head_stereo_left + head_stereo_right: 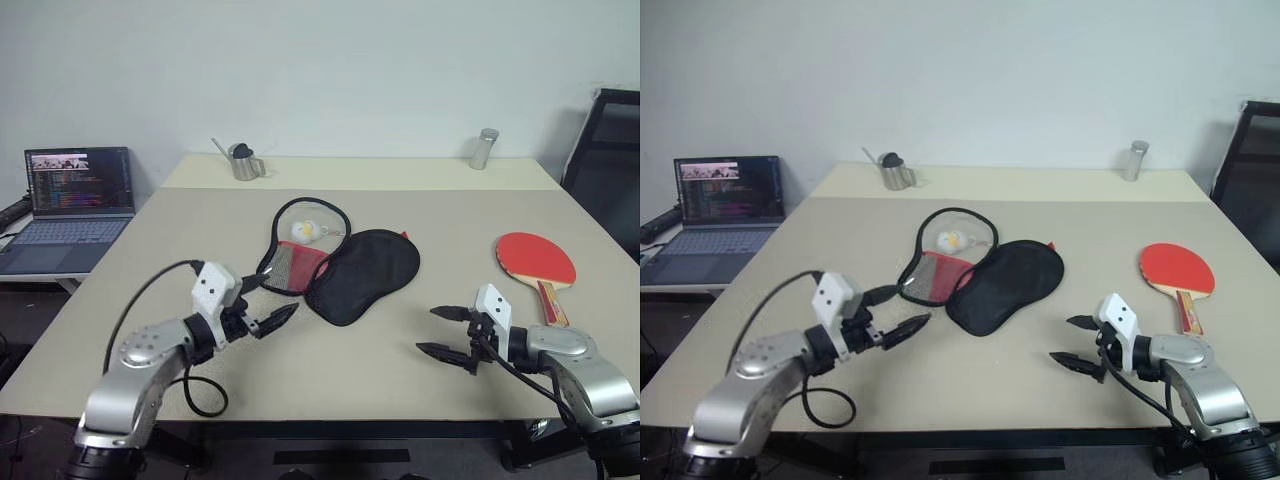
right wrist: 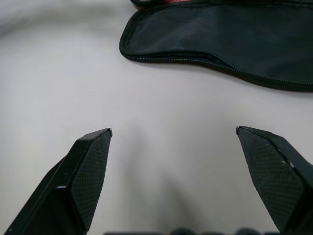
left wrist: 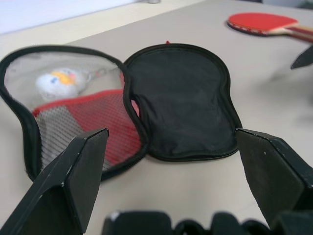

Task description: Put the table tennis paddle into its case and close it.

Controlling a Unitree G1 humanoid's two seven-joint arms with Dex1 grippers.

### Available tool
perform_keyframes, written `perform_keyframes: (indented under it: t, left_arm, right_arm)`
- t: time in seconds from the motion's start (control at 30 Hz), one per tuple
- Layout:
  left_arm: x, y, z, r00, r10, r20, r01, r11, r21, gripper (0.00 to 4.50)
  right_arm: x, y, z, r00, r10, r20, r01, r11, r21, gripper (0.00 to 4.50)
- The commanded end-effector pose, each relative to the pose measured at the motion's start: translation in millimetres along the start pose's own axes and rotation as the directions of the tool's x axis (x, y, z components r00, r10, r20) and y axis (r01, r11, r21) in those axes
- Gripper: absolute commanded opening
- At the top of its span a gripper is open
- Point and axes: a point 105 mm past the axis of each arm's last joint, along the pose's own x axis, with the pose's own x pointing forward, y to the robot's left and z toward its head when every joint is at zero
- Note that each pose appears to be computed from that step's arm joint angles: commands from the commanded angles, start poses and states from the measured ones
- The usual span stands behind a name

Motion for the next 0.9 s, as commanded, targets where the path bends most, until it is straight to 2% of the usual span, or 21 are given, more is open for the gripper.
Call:
perform_keyframes:
  t: [0.03, 0.13, 0.33, 0.47, 0.67, 0.77, 0.9]
  left_arm:
    - [-1, -6, 8, 0.999, 0.036, 0.036, -0.037, 0.999, 0.029, 4.50]
    - [-1, -11, 5, 0.998, 0.047, 0.041, -0.048, 0.999, 0.017, 4.50]
    - [-1, -1, 5, 0.998, 0.035, 0.049, -0.034, 0.999, -0.011, 4.50]
    - [-4, 14, 7, 0.997, 0.054, 0.049, -0.056, 0.997, 0.049, 4.50]
    - [-13, 41, 29, 0.991, 0.025, 0.128, -0.036, 0.996, 0.085, 4.50]
    - [-8, 46, 44, 0.986, -0.045, 0.158, 0.035, 0.998, 0.061, 4.50]
    - [-5, 55, 51, 0.985, -0.108, 0.132, 0.097, 0.991, 0.091, 4.50]
  right_arm:
    - [0, 2, 10, 1.000, 0.028, 0.002, -0.028, 0.998, -0.051, 4.47]
    - [2, 3, 16, 0.999, 0.033, 0.016, -0.032, 0.998, -0.052, 4.47]
    - [2, 3, 38, 0.998, 0.000, 0.067, 0.001, 1.000, -0.021, 4.47]
    - [6, 9, 44, 0.997, -0.016, 0.079, 0.013, 0.999, 0.048, 4.47]
    - [32, 12, 54, 0.994, -0.070, 0.086, 0.053, 0.981, 0.188, 4.47]
    - [45, 1, 59, 0.985, -0.150, 0.083, 0.129, 0.967, 0.218, 4.47]
    - [57, -3, 60, 0.979, -0.192, 0.064, 0.170, 0.951, 0.260, 4.47]
